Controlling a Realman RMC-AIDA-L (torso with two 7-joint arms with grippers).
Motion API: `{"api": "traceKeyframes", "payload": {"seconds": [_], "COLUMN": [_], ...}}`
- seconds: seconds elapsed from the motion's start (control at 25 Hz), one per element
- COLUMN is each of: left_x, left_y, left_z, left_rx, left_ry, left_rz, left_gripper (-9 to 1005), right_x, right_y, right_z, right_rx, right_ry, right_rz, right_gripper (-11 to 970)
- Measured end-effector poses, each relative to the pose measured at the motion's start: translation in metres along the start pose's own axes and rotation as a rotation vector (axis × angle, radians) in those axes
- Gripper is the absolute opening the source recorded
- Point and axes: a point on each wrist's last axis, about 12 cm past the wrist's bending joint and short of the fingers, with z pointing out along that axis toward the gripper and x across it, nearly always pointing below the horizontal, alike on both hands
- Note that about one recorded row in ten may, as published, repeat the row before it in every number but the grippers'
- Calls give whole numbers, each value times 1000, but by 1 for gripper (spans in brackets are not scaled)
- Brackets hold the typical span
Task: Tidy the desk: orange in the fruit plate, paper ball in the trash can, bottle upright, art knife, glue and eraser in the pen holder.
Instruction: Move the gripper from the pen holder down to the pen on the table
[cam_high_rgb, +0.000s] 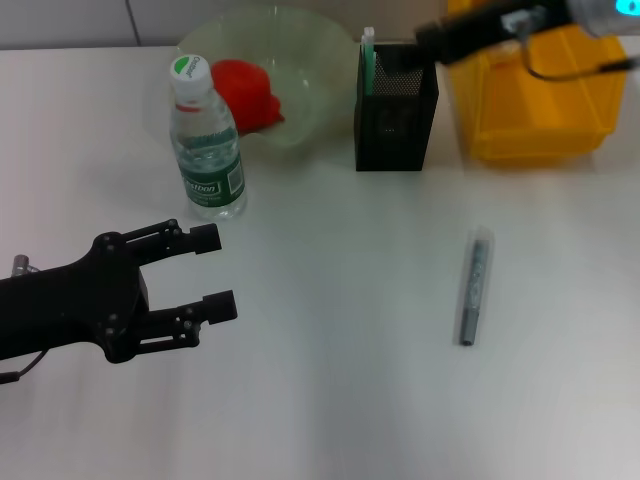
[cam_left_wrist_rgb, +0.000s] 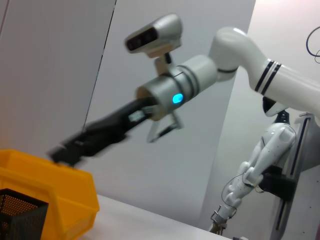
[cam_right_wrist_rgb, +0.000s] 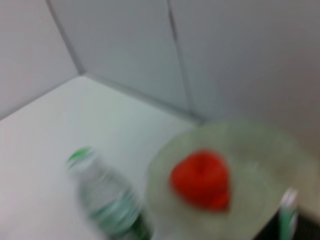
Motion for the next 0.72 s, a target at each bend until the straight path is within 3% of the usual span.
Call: {"api": "traceKeyframes", "payload": {"seconds": [0.08, 0.12, 0.28, 0.32, 0.52, 0.72], "left_x": [0, 0, 0, -1, -1, 0], "left_y": [0, 0, 0, 0, 0, 0], "left_z": [1, 1, 1, 1, 1, 2], "left_rx": [3, 4, 4, 4, 5, 6], "left_ry": [0, 0, 0, 0, 1, -1], "left_rz": [2, 2, 4, 5, 9, 14], "left_gripper": [785, 785, 785, 785, 785, 785], "right_x": [1, 6, 15, 21, 36, 44], "right_y": [4, 7, 9, 9, 18, 24], "right_z": [-14, -22, -22, -17, 5, 22], "right_rx": [-51, -92, -73, -28, 35, 86], "right_ry": [84, 205, 360, 449, 612, 684], "right_rz": [40, 73, 118, 138, 120, 82], "right_gripper": [620, 632, 627, 625, 619, 612]}}
